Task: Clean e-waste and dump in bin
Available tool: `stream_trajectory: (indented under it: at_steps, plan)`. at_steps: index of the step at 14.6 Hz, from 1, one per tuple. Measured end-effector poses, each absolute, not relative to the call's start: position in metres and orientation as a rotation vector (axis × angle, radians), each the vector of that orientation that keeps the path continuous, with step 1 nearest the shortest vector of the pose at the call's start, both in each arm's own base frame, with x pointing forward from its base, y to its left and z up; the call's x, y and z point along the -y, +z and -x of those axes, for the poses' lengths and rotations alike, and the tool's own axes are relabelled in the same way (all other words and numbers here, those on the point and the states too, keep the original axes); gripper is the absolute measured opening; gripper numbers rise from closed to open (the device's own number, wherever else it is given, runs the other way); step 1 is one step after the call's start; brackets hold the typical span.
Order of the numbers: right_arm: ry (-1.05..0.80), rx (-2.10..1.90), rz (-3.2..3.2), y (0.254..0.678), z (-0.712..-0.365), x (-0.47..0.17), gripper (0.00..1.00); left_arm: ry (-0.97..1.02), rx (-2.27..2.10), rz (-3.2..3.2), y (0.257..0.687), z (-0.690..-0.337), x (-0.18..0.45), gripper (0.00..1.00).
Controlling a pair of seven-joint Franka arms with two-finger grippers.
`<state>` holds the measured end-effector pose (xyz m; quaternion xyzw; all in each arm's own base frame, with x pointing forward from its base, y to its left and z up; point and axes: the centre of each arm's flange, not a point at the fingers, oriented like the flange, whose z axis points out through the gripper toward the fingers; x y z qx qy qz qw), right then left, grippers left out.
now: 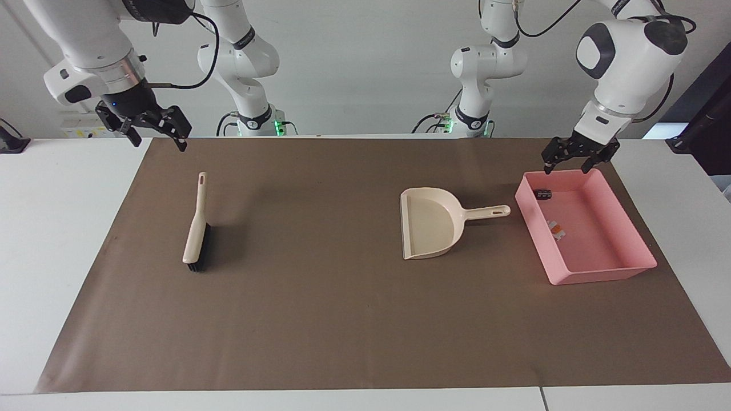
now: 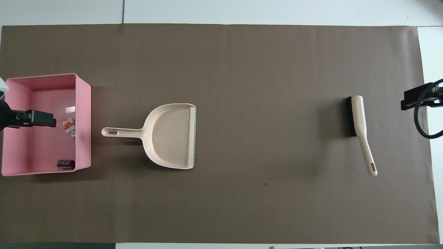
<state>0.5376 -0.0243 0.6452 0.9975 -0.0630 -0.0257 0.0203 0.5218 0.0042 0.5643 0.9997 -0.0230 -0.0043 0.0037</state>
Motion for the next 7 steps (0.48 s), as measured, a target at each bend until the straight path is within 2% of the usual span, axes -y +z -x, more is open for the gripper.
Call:
stream_trajectory:
  at_steps: [4,7]
  plan:
    - [-0.077,0.19,-3.094,0.645,-0.538,0.024,1.0,-0.052,0.059,-3.128,0.613,-0.542,-0.003,1.0]
    - [-0.078,0.188,-3.094,0.645,-0.538,0.024,1.0,-0.091,0.066,-3.126,0.619,-0.545,0.0,1.0]
